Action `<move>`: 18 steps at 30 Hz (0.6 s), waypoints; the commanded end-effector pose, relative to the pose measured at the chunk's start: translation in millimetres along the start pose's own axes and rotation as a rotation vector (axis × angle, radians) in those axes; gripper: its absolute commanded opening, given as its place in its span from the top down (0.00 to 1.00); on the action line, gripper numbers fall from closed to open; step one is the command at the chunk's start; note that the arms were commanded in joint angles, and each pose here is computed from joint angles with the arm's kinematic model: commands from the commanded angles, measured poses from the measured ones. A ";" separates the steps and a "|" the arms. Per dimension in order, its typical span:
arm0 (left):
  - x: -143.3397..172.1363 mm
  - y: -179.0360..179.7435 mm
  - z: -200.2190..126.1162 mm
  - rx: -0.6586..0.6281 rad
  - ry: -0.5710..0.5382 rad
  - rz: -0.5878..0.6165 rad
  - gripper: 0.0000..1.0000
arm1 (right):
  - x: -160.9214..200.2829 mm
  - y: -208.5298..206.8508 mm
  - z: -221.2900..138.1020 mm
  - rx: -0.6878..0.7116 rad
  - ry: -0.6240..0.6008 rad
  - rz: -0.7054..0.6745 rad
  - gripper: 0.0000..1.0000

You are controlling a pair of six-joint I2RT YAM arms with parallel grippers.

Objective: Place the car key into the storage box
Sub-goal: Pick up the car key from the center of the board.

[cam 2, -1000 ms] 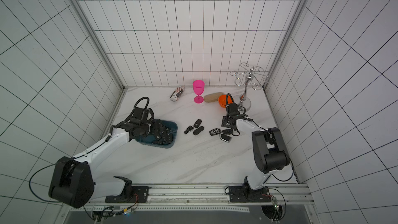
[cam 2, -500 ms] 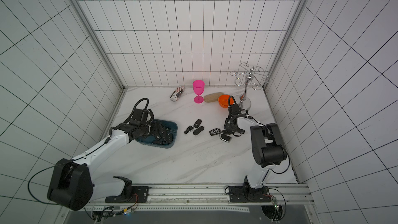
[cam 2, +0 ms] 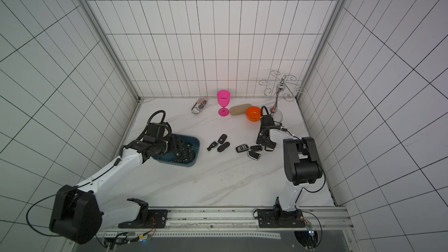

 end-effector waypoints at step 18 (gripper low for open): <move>3.2 -16.3 -4.1 0.140 0.047 0.016 0.16 | 5.0 5.8 -4.6 -0.065 -0.005 -0.031 0.72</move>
Point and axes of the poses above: each gripper's point midway between its finger pads, its own z axis out along the fingers, its own y axis along the line the jaws close on, x = y × z, the point moved 8 cm from there along -z, back along the fingers, and after that the axes turned 5 degrees about -z, right-handed, at the moved point
